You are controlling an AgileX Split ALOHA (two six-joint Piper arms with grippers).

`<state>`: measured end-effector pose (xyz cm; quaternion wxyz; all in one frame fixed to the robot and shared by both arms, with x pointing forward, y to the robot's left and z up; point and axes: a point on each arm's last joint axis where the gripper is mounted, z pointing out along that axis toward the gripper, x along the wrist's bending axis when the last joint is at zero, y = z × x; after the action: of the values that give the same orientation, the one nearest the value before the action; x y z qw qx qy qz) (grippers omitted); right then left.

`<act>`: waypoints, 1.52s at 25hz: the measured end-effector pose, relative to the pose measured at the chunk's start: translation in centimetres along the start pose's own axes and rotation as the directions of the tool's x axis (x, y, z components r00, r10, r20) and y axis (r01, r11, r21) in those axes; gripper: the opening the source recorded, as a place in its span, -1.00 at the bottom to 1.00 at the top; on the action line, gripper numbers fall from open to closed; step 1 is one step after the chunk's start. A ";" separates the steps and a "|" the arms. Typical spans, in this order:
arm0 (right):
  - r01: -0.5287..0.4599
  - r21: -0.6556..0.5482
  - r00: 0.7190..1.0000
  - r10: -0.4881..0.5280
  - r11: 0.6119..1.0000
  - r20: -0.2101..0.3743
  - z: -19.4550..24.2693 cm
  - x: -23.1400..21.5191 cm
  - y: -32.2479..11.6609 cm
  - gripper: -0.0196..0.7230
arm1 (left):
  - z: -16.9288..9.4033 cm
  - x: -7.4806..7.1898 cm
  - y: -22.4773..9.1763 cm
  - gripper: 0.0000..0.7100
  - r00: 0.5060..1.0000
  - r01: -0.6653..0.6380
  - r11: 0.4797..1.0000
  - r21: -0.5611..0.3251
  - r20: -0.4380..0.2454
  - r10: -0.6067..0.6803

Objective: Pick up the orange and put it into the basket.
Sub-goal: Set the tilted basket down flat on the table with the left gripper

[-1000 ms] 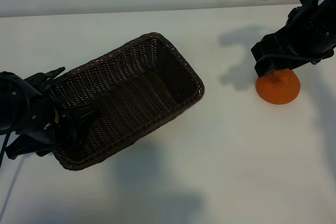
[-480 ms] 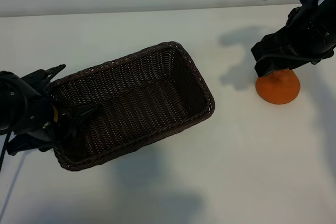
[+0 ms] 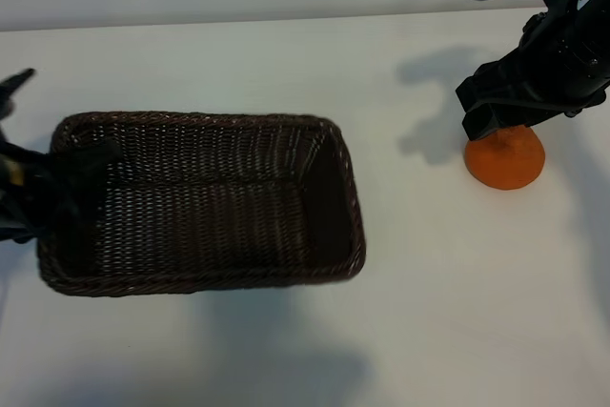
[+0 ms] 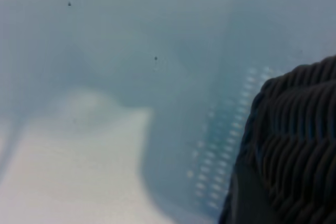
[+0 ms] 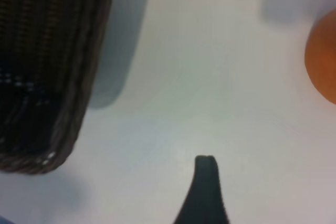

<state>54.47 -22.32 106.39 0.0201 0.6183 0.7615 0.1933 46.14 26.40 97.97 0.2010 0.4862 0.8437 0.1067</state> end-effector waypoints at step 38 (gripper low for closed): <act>-0.002 0.005 1.000 0.002 1.000 -0.001 0.0 0.0 0.0 0.59 | 3.7 -2.1 5.3 0.01 0.885 0.100 0.994 0.036 0.453 -0.105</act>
<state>54.42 -22.31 106.38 0.0178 0.6191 0.7613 0.1918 52.86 27.18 97.10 0.3949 0.4536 0.7985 -0.0255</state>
